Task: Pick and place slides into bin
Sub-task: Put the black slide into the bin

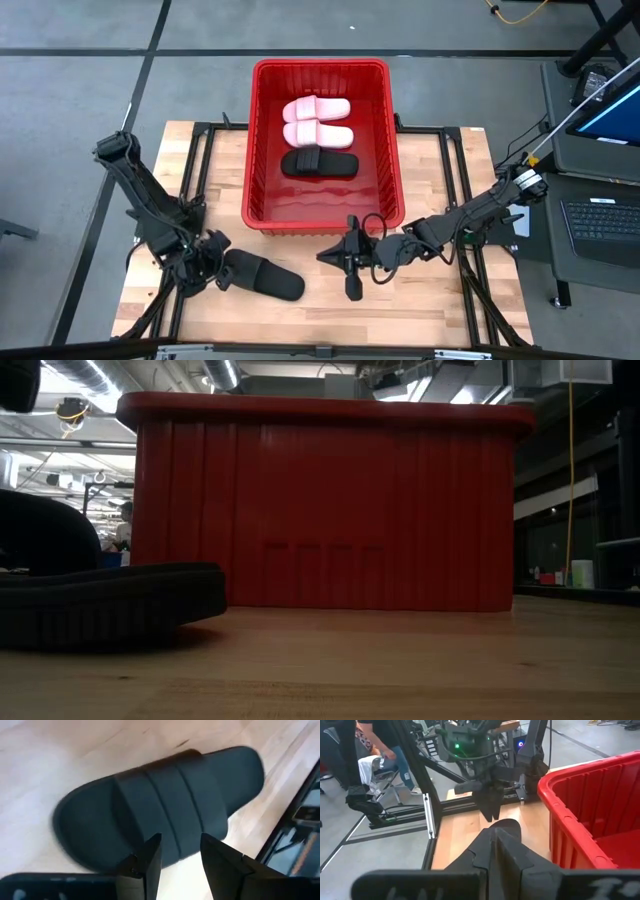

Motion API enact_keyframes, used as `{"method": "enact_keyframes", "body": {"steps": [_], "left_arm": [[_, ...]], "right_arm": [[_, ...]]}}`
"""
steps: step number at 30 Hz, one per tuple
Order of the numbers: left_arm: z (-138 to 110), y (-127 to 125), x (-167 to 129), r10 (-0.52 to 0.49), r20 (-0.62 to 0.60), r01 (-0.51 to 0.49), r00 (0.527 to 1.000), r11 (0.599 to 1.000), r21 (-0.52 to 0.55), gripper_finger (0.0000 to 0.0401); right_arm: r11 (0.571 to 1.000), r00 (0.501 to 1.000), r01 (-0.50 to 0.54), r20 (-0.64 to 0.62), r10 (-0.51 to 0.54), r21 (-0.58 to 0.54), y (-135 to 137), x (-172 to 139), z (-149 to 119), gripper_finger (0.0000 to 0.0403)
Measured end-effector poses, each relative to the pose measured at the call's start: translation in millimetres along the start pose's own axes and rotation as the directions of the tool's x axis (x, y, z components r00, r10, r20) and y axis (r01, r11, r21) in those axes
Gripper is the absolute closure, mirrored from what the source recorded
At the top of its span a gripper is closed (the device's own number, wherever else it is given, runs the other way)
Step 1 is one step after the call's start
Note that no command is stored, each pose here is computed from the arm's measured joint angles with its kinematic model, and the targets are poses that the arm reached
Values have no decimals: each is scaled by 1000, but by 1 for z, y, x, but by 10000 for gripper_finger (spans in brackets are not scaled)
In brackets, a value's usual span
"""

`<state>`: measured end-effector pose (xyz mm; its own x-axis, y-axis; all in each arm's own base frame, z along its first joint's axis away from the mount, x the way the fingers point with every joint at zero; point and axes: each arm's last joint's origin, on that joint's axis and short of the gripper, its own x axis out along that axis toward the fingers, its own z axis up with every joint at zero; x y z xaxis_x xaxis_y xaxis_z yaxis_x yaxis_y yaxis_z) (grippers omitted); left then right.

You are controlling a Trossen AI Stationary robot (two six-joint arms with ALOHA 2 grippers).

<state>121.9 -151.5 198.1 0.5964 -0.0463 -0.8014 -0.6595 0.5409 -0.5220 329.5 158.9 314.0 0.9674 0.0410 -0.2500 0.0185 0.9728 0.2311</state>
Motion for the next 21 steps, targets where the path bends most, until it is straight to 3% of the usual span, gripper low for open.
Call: {"method": "enact_keyframes", "body": {"steps": [7, 21], "left_arm": [[-6, 13, 18, -66, -9, 65, 998, 997, -46, 270], [-5, 22, 20, -14, -16, 14, 1000, 1000, -10, 269]], "right_arm": [[1000, 1000, -14, -3, 14, 0, 5, -2, -2, 375], [997, 997, -72, -7, 72, -5, 23, -11, -7, 375]]}}
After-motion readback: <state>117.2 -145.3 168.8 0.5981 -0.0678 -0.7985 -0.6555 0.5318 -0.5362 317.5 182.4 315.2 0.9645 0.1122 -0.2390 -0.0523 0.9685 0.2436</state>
